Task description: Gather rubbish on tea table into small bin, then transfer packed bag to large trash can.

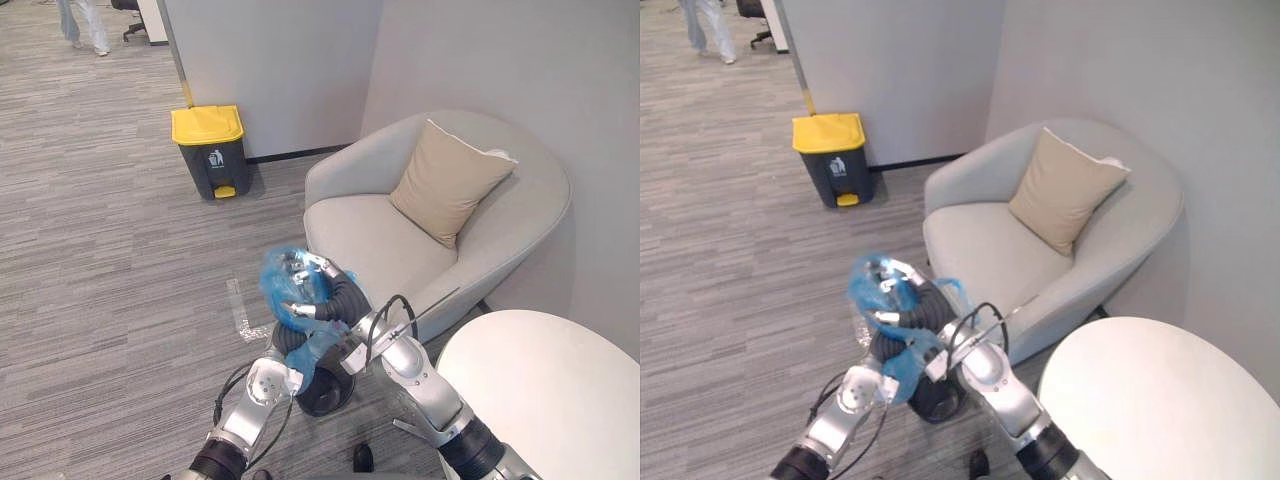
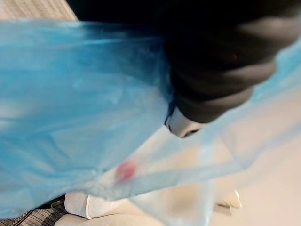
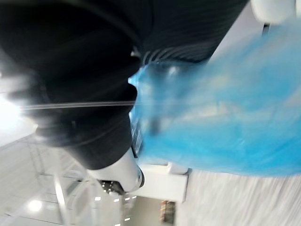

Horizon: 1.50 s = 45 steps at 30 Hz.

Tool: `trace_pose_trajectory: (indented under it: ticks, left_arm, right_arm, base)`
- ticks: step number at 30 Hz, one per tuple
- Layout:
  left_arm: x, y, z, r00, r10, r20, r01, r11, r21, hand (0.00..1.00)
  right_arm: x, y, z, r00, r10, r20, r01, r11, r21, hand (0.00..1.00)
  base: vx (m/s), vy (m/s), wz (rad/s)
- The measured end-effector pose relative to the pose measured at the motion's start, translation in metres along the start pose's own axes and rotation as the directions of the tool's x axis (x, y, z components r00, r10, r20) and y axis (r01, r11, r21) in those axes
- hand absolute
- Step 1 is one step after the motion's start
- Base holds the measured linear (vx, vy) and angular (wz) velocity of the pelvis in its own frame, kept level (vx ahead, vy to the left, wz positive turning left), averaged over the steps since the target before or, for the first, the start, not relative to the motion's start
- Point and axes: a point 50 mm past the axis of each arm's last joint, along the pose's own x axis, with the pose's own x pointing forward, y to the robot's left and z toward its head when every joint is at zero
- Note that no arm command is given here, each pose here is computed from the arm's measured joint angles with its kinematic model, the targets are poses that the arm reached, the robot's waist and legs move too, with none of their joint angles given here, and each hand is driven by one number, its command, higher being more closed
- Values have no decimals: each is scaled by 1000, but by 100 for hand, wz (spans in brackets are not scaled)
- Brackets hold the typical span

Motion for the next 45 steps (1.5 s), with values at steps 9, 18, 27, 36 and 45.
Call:
trace_pose_trajectory:
  ticks: [9, 18, 27, 36, 45]
  left_arm:
    - [-12, 29, -23, 982, 154, -107, -165, 981, -104, 100]
    - [-32, 42, -54, 939, 239, -248, -285, 943, -170, 100]
    - [-55, 43, -105, 857, 214, -469, -325, 930, -169, 100]
    - [-92, 32, -150, 720, 158, -676, -347, 925, -153, 100]
    - [-95, 32, -154, 694, 163, -702, -384, 908, -169, 100]
  right_arm:
    - [-31, -48, -12, 965, -252, -65, 229, 940, -253, 0]
    - [-95, -65, -69, 761, -560, -328, 527, 828, -191, 0]
    - [-164, -40, -150, 465, -476, -747, 613, 782, -116, 0]
    - [-212, -18, -178, 229, -385, -894, 656, 739, -150, 0]
    - [-200, -14, -182, 225, -390, -893, 670, 727, -149, 0]
  base:
    - [-4, -4, 2]
    - [-8, -9, 6]
    - [-4, -10, 6]
    - [-19, -3, -3]
    - [-39, 2, -11]
